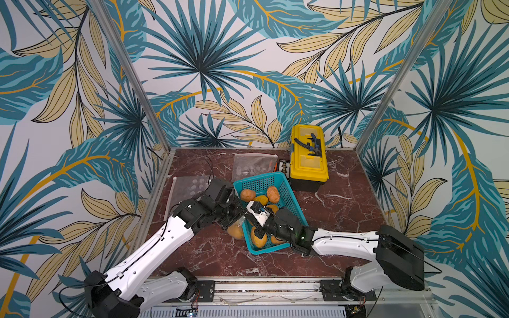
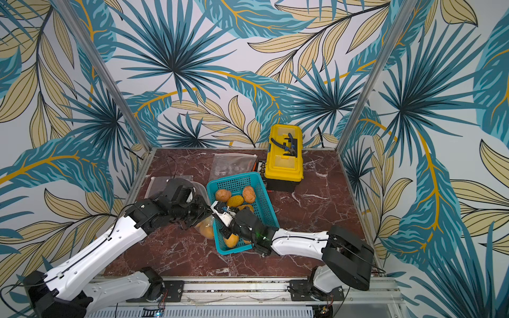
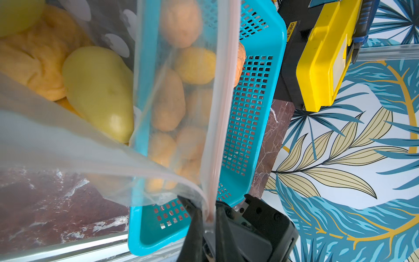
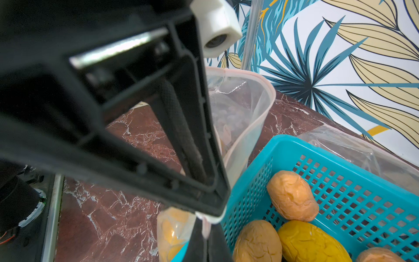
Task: Put the potatoes into a zipper bag and zip it
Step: Zip the zipper on the zipper food storage bag.
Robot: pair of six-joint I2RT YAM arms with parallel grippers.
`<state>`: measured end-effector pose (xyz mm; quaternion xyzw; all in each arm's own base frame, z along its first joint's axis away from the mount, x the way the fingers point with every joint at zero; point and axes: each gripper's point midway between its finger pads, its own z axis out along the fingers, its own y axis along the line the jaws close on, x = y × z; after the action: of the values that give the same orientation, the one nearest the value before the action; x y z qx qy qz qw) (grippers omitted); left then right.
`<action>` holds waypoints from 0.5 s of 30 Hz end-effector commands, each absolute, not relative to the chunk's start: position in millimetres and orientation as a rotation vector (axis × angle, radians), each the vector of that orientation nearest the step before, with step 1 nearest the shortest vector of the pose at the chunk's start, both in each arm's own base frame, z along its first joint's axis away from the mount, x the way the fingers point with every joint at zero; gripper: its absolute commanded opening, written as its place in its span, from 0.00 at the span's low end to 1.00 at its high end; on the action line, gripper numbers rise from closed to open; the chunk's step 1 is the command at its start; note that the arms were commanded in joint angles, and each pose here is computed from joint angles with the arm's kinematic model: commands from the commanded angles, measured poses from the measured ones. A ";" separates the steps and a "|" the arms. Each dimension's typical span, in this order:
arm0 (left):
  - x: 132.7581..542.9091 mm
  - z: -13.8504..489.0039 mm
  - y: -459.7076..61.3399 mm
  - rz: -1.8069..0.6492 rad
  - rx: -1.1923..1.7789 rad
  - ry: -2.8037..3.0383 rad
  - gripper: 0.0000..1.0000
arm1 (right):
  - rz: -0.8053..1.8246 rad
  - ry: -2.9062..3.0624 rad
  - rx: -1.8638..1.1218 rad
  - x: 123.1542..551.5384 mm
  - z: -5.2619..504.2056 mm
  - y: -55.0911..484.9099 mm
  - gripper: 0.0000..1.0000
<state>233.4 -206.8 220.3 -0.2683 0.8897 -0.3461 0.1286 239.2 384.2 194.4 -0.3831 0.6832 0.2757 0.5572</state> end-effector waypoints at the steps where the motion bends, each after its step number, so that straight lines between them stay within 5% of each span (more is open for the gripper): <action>1: 250.9 227.8 -190.5 -0.960 -0.839 2.516 0.00 | 0.726 1.574 -0.918 225.9 209.3 383.2 0.00; 15: 305.8 220.9 -159.7 -0.836 -0.938 2.473 0.00 | 0.767 1.538 -0.895 208.6 222.5 359.6 0.00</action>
<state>279.2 -183.1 215.8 -0.3149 0.8824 -0.3239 0.1318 225.1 361.2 204.6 -0.3770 0.6795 0.2907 0.5583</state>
